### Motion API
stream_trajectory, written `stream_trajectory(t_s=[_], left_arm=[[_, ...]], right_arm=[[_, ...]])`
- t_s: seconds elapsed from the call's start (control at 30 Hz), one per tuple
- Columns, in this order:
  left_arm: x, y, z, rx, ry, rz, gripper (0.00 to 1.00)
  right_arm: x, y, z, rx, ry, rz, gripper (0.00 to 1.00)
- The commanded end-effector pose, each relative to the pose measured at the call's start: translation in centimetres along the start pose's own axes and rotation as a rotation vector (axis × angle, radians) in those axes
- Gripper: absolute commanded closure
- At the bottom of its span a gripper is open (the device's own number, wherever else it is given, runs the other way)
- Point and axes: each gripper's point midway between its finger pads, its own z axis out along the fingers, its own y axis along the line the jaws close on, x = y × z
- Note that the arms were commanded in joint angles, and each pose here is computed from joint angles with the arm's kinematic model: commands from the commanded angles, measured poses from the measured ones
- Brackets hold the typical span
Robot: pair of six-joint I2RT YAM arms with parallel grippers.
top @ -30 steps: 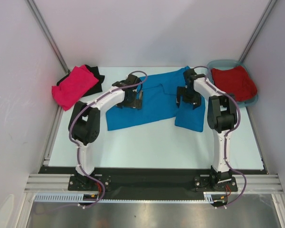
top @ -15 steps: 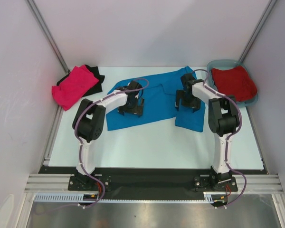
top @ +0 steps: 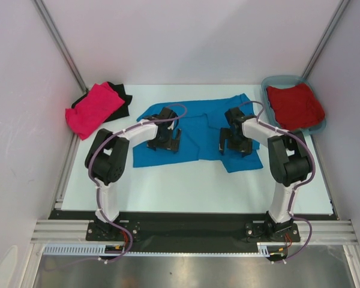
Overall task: Fold and stack the t-shirts
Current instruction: Flatten the tshirt out
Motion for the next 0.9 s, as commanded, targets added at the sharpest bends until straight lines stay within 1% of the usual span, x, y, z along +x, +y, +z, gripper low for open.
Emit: stream_trajectory(t_s=[0.0,0.13,0.17,0.2,0.23,0.3,0.37,0.4,0.47,0.53,0.57,0.67,0.7,0.73,0.8,0.83,0.87], left_arm=[[8.8,0.8,-1.6,0.000,0.312,0.070,0.00],[11.5,1.8,-3.4,-0.003,0.366,0.097,0.00],[12.2,1.6,-3.8,0.020,0.383,0.097,0.00],[12.3,1.7,-4.5,0.030,0.372,0.100,0.00],[13.3,2.0,-4.7,0.026,0.395,0.103,0.00],[14.1,2.3,-5.4,0.032,0.410,0.116,0.00],[14.4,2.6,-6.1,0.032,0.399,0.124,0.00],[14.6,2.7,-6.3,0.032,0.401,0.127,0.00],[14.9,3.0,-6.6,0.033,0.402,0.141,0.00],[15.1,3.1,-6.8,0.026,0.409,0.147,0.00],[14.9,3.1,-7.0,0.029,0.398,0.148,0.00],[13.1,2.7,-7.3,0.036,0.337,0.137,0.00],[12.4,2.5,-7.5,0.037,0.320,0.135,0.00],[10.5,2.0,-8.0,0.045,0.273,0.130,0.00],[8.6,1.3,-8.4,0.053,0.233,0.113,0.00],[6.6,0.6,-9.1,0.070,0.184,0.107,0.00],[5.6,0.3,-9.3,0.075,0.164,0.100,0.00]], right_arm=[[11.5,-2.2,0.1,0.100,0.356,-0.058,0.02],[14.1,-3.0,-1.1,0.120,0.398,-0.048,0.02],[14.4,-3.1,-1.7,0.111,0.393,-0.040,0.02],[15.0,-3.1,-2.1,0.108,0.400,-0.039,0.02],[16.1,-3.4,-2.4,0.115,0.424,-0.033,0.02],[16.7,-3.2,-3.5,0.110,0.409,-0.037,0.01],[18.0,-3.6,-4.4,0.127,0.430,-0.034,0.01],[18.1,-3.6,-5.0,0.124,0.419,-0.031,0.01],[19.5,-3.1,-6.1,0.106,0.455,-0.025,0.01],[20.0,-3.2,-7.4,0.111,0.457,-0.024,0.01],[19.9,-2.9,-8.0,0.113,0.434,-0.029,0.01],[16.7,-2.5,-9.4,0.097,0.300,-0.032,0.00],[14.8,-1.9,-10.1,0.075,0.248,-0.027,0.00],[13.7,-1.8,-9.9,0.076,0.237,-0.026,0.00],[11.5,-1.6,-9.9,0.072,0.210,-0.016,0.00],[9.4,-0.9,-10.3,0.051,0.162,-0.034,0.00],[8.6,-0.5,-9.6,0.055,0.167,-0.039,0.00]])
